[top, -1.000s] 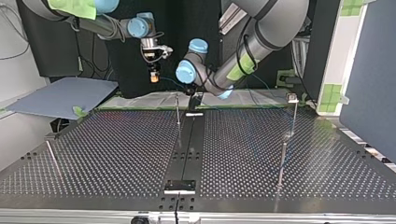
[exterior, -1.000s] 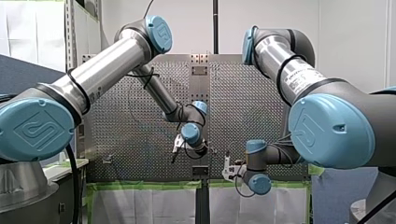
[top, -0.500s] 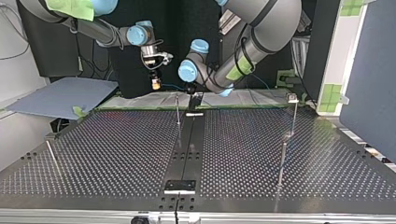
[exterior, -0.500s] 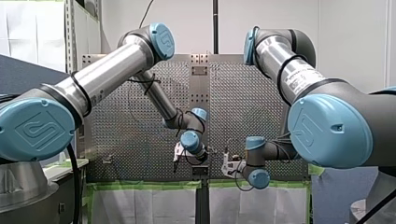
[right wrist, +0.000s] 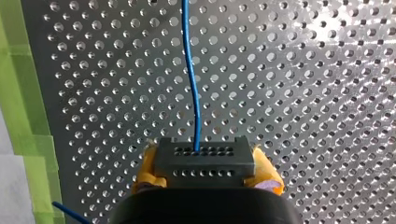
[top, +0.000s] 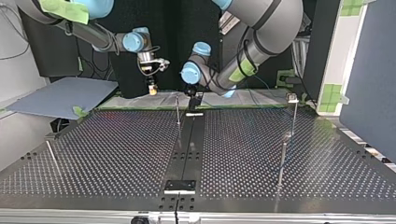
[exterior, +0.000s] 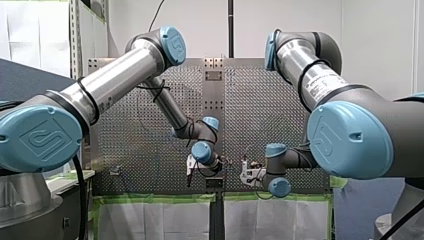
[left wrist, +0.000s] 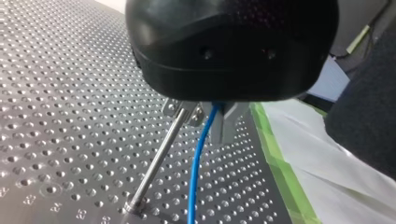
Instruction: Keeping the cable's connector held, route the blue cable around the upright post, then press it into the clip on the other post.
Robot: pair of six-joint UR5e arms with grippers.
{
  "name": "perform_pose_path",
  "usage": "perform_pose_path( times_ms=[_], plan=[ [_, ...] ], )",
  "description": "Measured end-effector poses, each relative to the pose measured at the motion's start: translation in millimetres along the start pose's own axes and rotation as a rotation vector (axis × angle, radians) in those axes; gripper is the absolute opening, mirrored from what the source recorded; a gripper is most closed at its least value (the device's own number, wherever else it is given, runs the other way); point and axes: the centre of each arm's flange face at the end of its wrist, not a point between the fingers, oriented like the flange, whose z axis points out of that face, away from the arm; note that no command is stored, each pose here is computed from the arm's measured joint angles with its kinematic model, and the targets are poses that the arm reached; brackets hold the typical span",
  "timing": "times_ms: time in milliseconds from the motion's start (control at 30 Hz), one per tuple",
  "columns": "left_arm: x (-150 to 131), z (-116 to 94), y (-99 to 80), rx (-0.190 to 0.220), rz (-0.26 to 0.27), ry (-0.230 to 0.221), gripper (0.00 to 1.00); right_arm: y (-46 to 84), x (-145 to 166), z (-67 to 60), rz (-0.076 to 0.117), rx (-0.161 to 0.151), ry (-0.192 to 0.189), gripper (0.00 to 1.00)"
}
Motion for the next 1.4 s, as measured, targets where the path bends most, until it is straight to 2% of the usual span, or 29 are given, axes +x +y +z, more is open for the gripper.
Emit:
perform_pose_path(
  times_ms=[267, 400, 600, 867, 1100, 1400],
  plan=[
    [-2, 3, 1.7, 0.01, -0.042, -0.013, 0.0, 9.9, 3, 6.6, 0.003, -0.009, 0.006, 0.0],
    [-4, 5, 6.2, -0.006, -0.056, -0.024, 0.0, 11.4, 3, 8.0, 0.003, -0.01, 0.006, 0.0],
    [-6, 9, 14.7, -0.036, -0.065, -0.039, 0.0, 23.1, 5, 13.3, 0.004, -0.028, -0.006, 0.0],
    [-3, 17, 21.3, -0.046, -0.094, -0.07, 0.0, 37.2, 7, 20.5, 0.011, -0.048, -0.02, 0.0],
    [-7, 22, 17.7, 0.001, -0.154, -0.104, 0.0, 50.6, 10, 26.2, 0.021, -0.066, -0.018, 0.0],
    [-8, 24, 18.6, 0.022, -0.17, -0.107, 0.0, 61.9, 15, 35.8, 0.024, -0.081, -0.017, 0.0]
  ],
)
